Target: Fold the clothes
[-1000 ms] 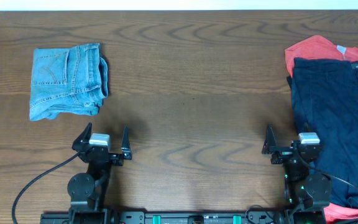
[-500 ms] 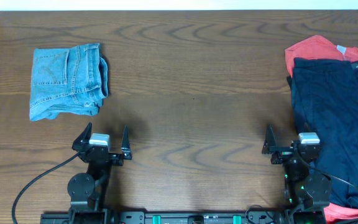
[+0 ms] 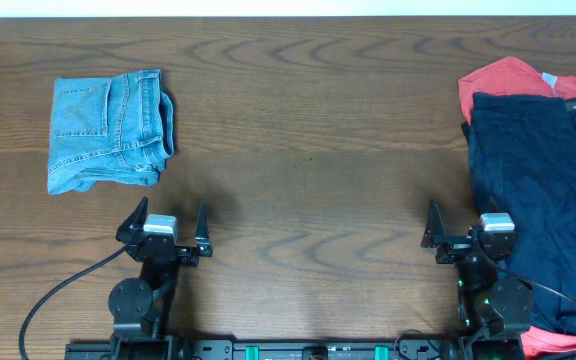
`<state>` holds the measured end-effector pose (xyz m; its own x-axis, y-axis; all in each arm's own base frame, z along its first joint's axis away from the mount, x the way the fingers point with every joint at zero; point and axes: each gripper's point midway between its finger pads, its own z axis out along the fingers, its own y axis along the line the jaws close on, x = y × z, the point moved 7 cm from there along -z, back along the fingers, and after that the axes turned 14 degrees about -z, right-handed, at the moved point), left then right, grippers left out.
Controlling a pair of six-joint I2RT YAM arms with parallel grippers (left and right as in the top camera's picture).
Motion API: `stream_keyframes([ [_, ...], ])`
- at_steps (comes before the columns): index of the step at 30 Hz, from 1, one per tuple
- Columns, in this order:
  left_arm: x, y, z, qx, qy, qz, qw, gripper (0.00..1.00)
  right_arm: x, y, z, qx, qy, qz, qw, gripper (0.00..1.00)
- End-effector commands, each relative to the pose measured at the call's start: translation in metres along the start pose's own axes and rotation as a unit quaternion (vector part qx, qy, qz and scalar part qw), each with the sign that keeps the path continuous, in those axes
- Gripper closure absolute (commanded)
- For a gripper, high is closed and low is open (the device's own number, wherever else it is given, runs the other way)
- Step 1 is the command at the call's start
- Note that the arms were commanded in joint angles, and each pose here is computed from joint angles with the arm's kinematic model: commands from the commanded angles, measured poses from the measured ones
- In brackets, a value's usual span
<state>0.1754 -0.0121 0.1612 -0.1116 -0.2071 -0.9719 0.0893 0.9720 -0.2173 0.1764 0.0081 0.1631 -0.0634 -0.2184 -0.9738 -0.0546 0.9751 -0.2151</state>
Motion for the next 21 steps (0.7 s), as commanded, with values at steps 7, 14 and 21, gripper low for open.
stream_keyframes([
  [7,0.0110,0.0012,0.0003,0.002,0.025,-0.011,1.000,0.02,0.0012,0.0004,0.0000,-0.001,0.000,-0.009,1.000,0.01],
  [14,0.0110,0.0012,0.0003,0.002,0.025,-0.011,1.000,0.02,0.0012,0.0004,0.0000,-0.001,0.000,-0.009,1.000,0.01],
  [21,0.0110,0.0013,0.0003,0.001,0.025,-0.011,1.000,0.02,0.0012,0.0004,0.0000,-0.001,0.000,-0.009,1.000,0.01],
])
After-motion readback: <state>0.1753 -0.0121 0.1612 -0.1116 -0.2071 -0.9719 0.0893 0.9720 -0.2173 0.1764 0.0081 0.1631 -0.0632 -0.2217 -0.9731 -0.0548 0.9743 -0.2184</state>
